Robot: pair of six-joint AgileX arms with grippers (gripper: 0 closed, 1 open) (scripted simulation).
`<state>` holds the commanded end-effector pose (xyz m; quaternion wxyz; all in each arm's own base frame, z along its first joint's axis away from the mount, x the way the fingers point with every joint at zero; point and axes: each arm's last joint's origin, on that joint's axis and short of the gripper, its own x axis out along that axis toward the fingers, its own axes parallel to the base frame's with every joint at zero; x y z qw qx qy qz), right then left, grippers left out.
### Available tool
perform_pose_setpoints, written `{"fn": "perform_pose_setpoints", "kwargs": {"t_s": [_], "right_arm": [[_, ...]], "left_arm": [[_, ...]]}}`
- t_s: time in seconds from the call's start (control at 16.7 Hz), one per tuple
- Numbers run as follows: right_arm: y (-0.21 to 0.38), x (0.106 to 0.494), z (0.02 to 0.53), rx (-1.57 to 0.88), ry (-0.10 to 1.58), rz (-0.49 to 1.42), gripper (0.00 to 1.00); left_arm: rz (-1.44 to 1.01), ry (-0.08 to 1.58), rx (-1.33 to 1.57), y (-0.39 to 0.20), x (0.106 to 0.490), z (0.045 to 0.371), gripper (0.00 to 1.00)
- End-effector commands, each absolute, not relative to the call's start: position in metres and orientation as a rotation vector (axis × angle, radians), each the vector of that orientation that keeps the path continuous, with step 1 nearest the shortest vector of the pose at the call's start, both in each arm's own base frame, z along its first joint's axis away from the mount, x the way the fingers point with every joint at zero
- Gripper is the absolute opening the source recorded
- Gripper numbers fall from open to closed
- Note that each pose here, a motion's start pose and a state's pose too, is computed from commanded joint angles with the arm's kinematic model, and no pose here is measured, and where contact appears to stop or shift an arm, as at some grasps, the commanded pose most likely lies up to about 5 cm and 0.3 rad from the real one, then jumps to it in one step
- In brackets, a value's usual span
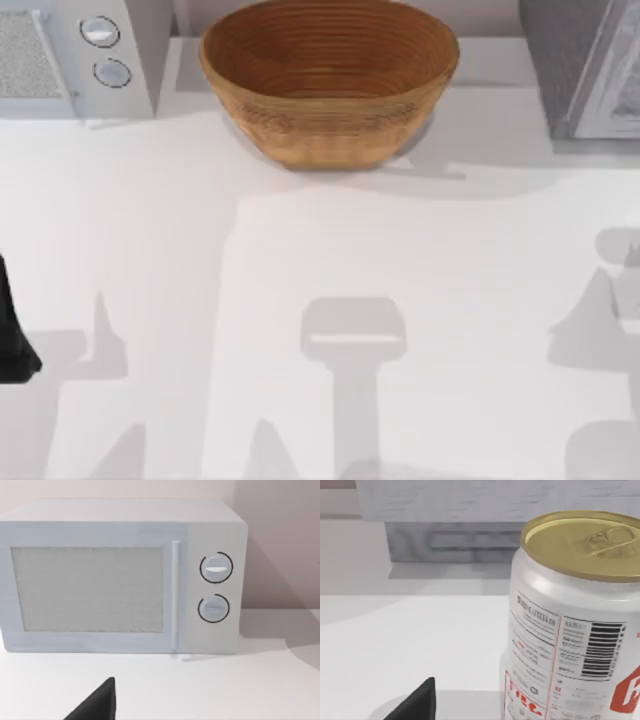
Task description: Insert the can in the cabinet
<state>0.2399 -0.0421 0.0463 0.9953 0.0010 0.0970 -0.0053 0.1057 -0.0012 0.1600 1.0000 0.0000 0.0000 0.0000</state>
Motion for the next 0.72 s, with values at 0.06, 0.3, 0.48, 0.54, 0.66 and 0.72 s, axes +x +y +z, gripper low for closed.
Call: {"fn": "perform_pose_setpoints", "kwargs": {"t_s": [0.06,0.3,0.48,0.54,0.66,0.72], "right_arm": [[-0.042,0.24,0.046,0.002,0.194,-0.011,1.0],[-0.041,0.24,0.046,0.002,0.197,-0.007,1.0],[-0.042,0.254,0.043,0.002,0.194,-0.011,1.0],[-0.043,0.262,0.042,0.002,0.194,-0.011,1.0],[-0.043,0.277,0.038,0.002,0.194,-0.011,1.0],[-0.043,0.284,0.037,0.002,0.194,-0.011,1.0]], "left_arm": [[0.0,0.0,0.0,-0.001,0.106,0.16,1.0],[0.0,0.0,0.0,-0.001,0.106,0.16,1.0],[0.0,0.0,0.0,-0.001,0.106,0.16,1.0],[0.0,0.0,0.0,-0.001,0.106,0.16,1.0],[0.0,0.0,0.0,-0.001,0.106,0.16,1.0],[0.0,0.0,0.0,-0.001,0.106,0.16,1.0]]}}
